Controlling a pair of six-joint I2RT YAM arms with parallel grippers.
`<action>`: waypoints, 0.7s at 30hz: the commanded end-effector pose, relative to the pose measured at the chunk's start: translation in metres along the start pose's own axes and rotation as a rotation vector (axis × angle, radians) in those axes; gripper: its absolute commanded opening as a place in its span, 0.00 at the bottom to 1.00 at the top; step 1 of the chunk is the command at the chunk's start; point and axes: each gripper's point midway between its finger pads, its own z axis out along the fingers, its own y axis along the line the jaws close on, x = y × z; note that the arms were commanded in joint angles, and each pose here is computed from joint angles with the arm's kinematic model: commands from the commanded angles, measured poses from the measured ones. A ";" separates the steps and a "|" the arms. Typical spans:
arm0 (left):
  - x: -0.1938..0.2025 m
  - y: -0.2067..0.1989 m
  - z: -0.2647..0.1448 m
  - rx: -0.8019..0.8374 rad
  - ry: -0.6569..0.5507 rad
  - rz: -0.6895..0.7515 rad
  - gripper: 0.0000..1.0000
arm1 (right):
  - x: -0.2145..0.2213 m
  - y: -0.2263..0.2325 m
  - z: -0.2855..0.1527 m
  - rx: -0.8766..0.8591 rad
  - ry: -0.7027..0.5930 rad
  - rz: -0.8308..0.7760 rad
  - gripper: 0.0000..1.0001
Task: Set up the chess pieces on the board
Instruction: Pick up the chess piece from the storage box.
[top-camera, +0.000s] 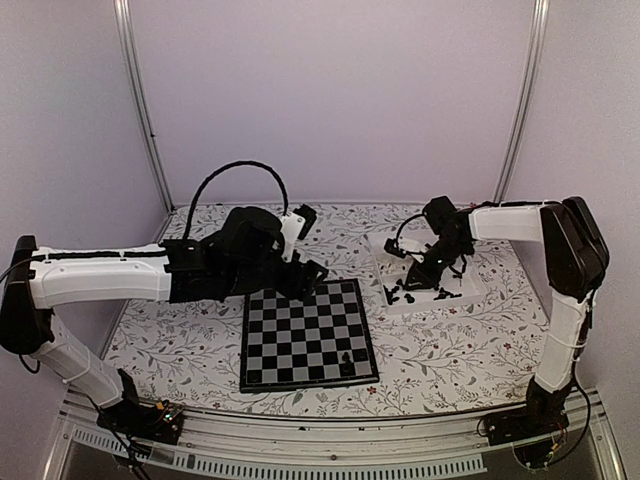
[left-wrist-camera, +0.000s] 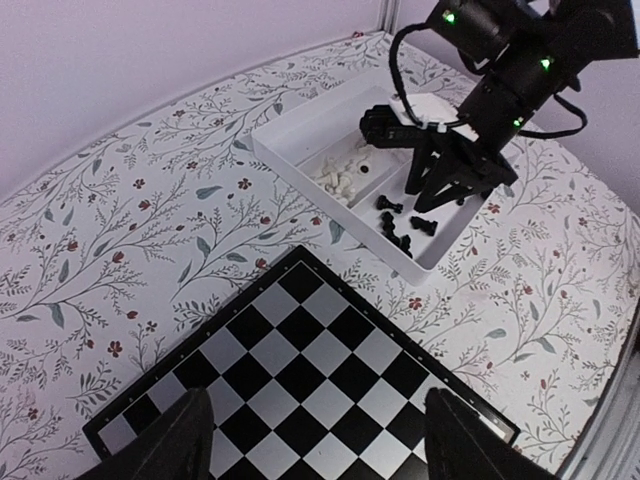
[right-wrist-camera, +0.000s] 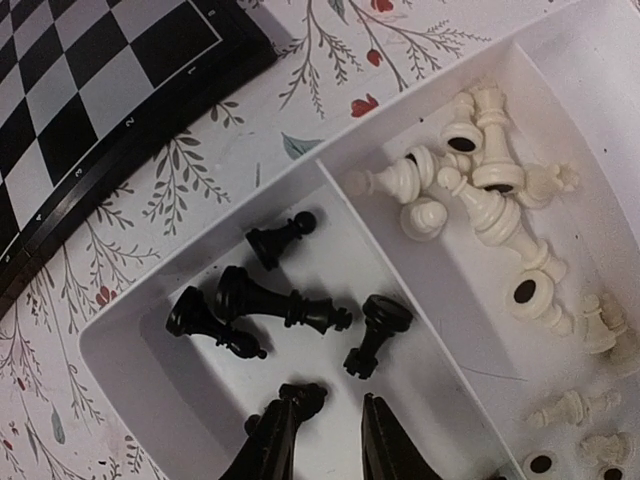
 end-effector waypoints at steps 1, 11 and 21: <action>-0.007 -0.009 -0.002 0.045 -0.008 -0.009 0.74 | -0.010 -0.006 0.015 0.018 -0.005 0.006 0.26; -0.001 -0.013 0.002 0.051 0.005 -0.015 0.74 | -0.003 -0.014 0.035 0.038 0.028 0.060 0.26; 0.004 -0.019 0.002 0.066 0.013 -0.021 0.74 | -0.002 -0.019 0.043 0.049 0.031 0.186 0.36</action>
